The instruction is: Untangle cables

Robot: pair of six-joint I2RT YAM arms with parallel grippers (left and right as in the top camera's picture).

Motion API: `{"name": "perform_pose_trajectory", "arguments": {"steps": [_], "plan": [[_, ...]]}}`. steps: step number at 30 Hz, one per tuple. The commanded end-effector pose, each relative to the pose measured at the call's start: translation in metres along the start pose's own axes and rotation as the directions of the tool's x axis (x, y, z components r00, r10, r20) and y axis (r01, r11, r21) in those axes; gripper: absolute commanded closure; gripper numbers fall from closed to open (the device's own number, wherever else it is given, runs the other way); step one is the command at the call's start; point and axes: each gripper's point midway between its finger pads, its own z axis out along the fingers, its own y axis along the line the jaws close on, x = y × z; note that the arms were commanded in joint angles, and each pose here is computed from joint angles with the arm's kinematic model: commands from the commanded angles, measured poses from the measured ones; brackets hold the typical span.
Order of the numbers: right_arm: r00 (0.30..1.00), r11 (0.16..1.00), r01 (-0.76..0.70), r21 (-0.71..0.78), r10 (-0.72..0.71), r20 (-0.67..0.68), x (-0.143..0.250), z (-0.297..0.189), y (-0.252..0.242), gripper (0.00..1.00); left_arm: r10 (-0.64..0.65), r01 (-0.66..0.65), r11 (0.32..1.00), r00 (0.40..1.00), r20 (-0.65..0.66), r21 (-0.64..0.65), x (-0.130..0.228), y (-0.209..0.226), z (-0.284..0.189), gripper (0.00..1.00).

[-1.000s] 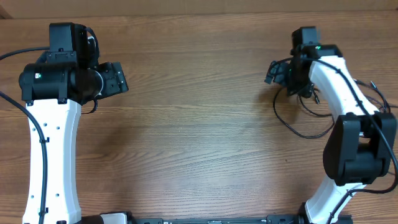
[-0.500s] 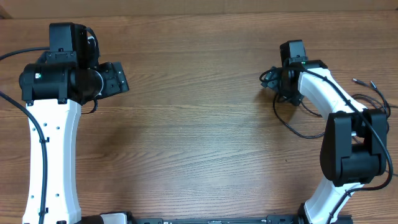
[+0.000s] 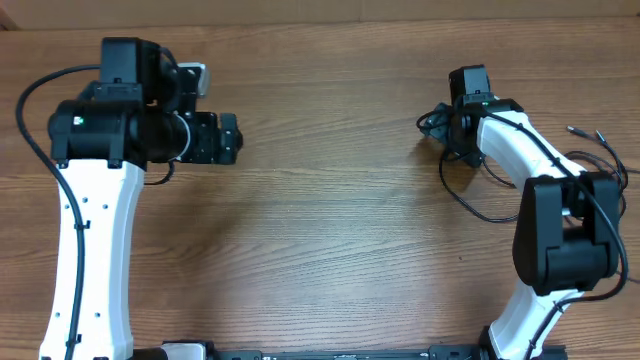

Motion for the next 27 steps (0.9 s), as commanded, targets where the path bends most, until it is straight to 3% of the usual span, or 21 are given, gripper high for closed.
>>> {"name": "perform_pose_trajectory", "arguments": {"steps": [1, 3, 6, 8, 9, 14, 21, 27], "plan": [[1.0, 1.0, -0.001, 0.02, 0.001, -0.018, 0.007, 0.015, -0.003, 0.11, 0.063, -0.063, 0.997, 0.998, 0.024, 0.033, -0.002, -0.012, -0.008, 0.08], [1.0, 1.0, -0.002, 0.016, 0.002, -0.011, 0.005, 0.015, -0.001, 0.14, 0.068, -0.069, 0.997, 0.997, 0.024, 0.035, -0.002, -0.014, -0.008, 0.08], [1.0, 1.0, -0.004, 0.018, 0.004, 0.002, 0.002, 0.015, -0.002, 0.28, 0.07, -0.071, 0.997, 0.997, 0.022, 0.037, -0.002, -0.015, -0.007, 0.08], [1.0, 1.0, -0.005, 0.029, 0.005, 0.007, 0.001, 0.015, -0.004, 0.45, 0.07, -0.07, 0.997, 0.997, 0.021, 0.037, -0.001, -0.015, -0.007, 0.08], [1.0, 0.999, -0.006, 0.036, 0.006, 0.008, 0.0, 0.015, -0.006, 0.6, 0.069, -0.07, 0.997, 0.997, 0.018, 0.037, -0.001, -0.015, -0.007, 0.08], [1.0, 0.998, -0.005, 0.064, 0.004, 0.016, -0.001, 0.015, -0.012, 0.96, 0.068, -0.069, 0.997, 0.998, 0.015, 0.038, 0.0, -0.015, -0.007, 0.08], [0.999, 0.995, -0.042, 0.086, 0.04, 0.025, -0.019, -0.007, -0.027, 0.96, 0.068, -0.068, 0.997, 0.998, 0.014, 0.038, 0.0, -0.015, -0.007, 0.09], [0.985, 0.983, -0.075, 0.167, 0.048, 0.165, -0.092, -0.074, -0.079, 0.96, 0.068, -0.069, 0.997, 0.998, 0.015, 0.037, 0.0, -0.015, -0.007, 0.1]]}}
